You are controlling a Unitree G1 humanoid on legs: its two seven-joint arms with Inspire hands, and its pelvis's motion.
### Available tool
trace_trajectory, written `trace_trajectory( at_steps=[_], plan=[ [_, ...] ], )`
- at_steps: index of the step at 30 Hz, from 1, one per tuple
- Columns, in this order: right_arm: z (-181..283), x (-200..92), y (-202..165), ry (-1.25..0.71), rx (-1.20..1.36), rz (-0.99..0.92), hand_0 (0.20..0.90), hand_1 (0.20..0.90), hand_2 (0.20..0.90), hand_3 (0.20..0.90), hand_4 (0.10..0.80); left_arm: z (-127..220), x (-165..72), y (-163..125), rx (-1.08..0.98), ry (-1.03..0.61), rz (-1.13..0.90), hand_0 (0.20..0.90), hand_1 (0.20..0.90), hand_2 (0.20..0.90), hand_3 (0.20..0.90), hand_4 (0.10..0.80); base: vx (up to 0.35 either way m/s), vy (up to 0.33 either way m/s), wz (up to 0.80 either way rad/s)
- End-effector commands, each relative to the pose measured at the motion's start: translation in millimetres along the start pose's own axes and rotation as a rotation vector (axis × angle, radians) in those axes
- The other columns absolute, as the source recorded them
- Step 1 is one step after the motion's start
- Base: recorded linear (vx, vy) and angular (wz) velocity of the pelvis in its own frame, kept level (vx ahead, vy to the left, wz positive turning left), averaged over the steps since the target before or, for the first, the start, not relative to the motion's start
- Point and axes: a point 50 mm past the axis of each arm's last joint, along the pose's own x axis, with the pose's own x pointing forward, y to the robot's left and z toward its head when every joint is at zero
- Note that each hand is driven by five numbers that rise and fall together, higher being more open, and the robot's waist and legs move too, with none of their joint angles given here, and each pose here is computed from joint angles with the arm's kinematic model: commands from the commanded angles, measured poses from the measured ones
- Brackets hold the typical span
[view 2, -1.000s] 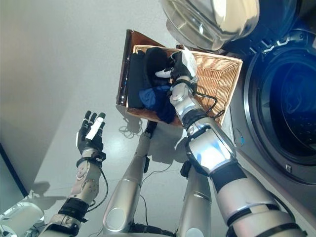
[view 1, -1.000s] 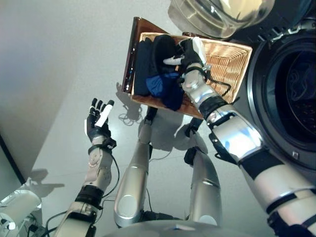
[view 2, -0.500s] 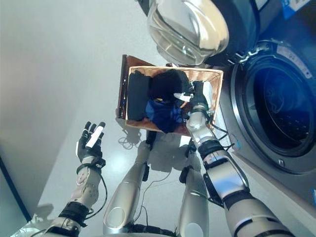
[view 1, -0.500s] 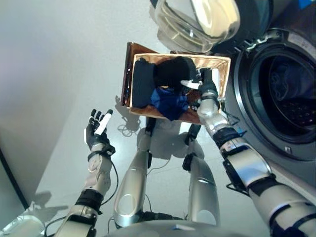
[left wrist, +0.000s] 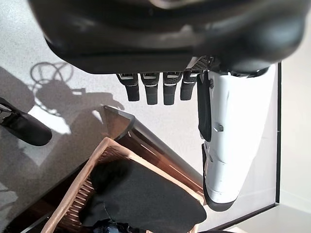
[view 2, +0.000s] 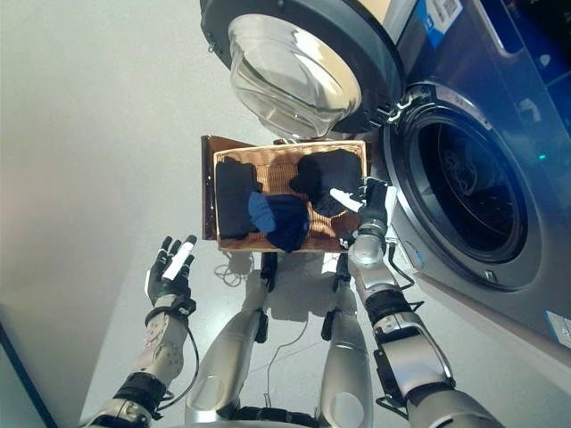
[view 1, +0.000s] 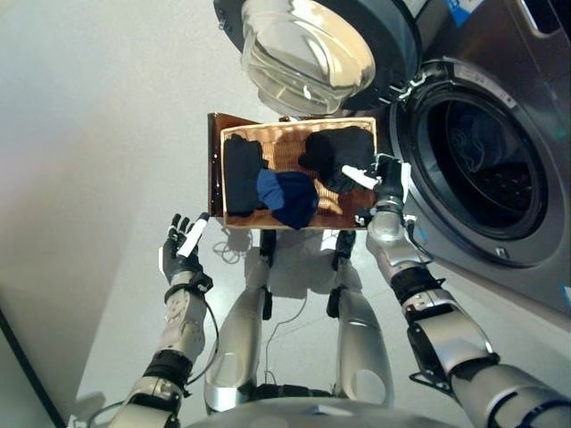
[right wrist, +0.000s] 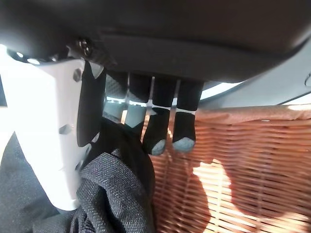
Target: Pick up the clothes and place them into the washing machine
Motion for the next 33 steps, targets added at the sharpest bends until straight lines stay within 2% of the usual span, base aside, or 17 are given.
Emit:
trace_trajectory(
  at_steps=[1,10,21,28,33],
  plan=[
    [51.3,2.7,-9.4,-0.25,0.202,-0.057,0.2,0.2,0.2,0.2,0.3,6.4,-2.6,14.7,-0.02,-0.061,0.046,0.9,0.9,0.9,0.9,0.8,0.054,-0.015,-0.03],
    [42.9,5.5,-45.1,-0.21,0.564,-0.26,0.2,0.2,0.2,0.2,0.3,-8.2,-6.1,14.7,-0.03,-0.008,0.044,0.9,0.9,0.9,0.9,0.8,0.044,-0.012,-0.02],
    [42.7,18.3,-90.2,-0.196,1.168,-0.573,0.2,0.2,0.2,0.2,0.3,-27.2,-14.3,11.0,-0.058,0.077,0.02,0.9,0.9,0.9,0.9,0.8,0.013,-0.003,-0.02],
    [44.2,25.0,-124.2,-0.218,1.271,-0.704,0.2,0.2,0.2,0.2,0.3,-33.3,-17.7,15.8,-0.053,0.106,0.023,0.9,0.9,0.9,0.9,0.8,0.0,0.0,0.0],
    [57.6,30.7,-158.8,-0.271,1.246,-0.771,0.2,0.2,0.2,0.2,0.3,-31.9,-18.6,16.9,-0.055,0.097,0.012,0.9,0.9,0.9,0.9,0.8,0.0,0.0,0.0]
  ],
)
